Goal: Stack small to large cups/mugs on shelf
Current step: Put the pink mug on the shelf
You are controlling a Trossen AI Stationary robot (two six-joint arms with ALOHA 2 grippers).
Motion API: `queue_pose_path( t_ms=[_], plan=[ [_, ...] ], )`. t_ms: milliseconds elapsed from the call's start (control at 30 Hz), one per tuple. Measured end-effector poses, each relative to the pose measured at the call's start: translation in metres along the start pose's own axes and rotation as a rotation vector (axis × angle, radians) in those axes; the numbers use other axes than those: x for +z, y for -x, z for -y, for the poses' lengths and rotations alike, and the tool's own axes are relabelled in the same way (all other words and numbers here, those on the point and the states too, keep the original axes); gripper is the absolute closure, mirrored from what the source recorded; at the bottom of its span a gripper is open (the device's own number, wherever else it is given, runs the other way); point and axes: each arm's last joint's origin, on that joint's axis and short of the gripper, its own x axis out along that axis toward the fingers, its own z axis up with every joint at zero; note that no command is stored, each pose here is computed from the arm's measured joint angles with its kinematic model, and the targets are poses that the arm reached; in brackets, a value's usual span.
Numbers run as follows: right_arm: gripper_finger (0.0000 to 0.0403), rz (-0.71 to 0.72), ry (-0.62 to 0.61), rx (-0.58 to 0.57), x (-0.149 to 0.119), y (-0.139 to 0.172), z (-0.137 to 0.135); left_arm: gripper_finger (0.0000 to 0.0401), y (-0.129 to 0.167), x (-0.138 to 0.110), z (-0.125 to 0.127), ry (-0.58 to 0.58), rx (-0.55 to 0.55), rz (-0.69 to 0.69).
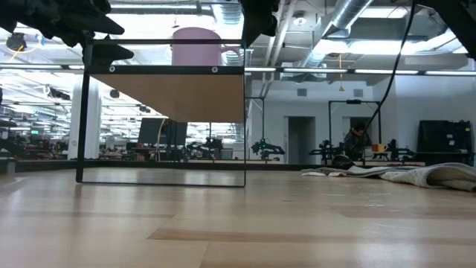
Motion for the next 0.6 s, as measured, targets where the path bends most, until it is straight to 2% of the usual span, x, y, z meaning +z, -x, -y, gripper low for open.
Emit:
queue_pose_path(
  t_ms=[600],
  plan=[
    [0.0403,0.037,-0.001,0.048,0.0034,0.0009,-0.0035,0.0167,0.0000,0.0000,0.0000,-0.001,0.001,-0.001]
  ],
)
